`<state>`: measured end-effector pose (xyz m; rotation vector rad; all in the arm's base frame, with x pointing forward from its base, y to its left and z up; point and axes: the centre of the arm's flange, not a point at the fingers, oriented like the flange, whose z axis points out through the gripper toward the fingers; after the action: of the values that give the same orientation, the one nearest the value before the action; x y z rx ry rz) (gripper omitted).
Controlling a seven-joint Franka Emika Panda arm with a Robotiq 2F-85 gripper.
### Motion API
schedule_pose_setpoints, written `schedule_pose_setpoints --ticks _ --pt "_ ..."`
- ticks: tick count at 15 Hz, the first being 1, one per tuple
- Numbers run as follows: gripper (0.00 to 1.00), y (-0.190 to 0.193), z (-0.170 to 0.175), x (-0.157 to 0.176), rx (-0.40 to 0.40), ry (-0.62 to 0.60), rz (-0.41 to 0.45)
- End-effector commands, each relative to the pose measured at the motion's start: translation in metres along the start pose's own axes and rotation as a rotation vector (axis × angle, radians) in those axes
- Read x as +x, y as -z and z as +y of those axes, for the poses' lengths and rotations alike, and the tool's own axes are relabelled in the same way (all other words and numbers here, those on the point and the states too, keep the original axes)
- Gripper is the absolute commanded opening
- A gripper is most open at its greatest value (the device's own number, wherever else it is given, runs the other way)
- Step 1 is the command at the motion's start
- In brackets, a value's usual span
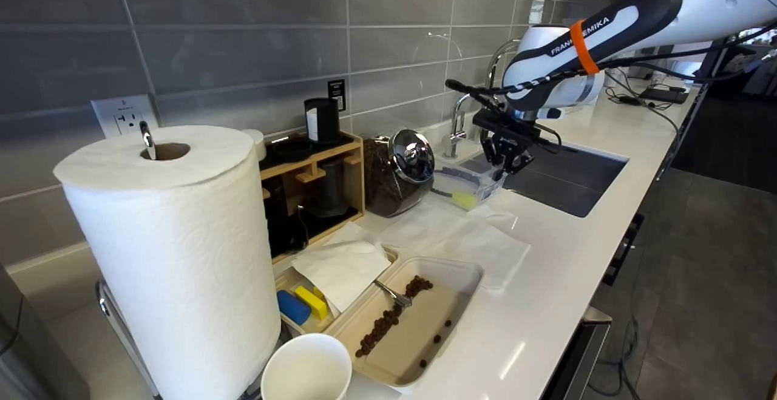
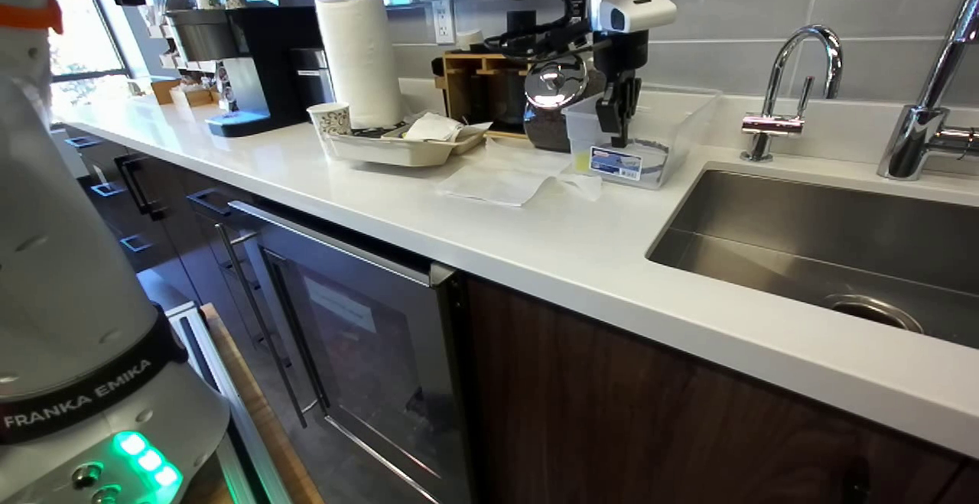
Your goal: Move the basket to the right
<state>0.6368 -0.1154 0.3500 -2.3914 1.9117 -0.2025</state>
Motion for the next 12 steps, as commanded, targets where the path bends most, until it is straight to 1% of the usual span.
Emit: schedule_pose_setpoints --ticks 1,10,11,12 --pt "0.02 -0.0066 -0.0104 -0.006 -0.001 0.003 0.024" --pt "0.02 -0.0093 -0.0062 -0.0026 -0.018 0.016 0.027" --pt "0.31 -0.0077 -0.0059 -0.0025 -0.019 0.02 0.01" --pt "0.32 -0.0066 -0.0055 -0.002 -0.014 0.016 0.014"
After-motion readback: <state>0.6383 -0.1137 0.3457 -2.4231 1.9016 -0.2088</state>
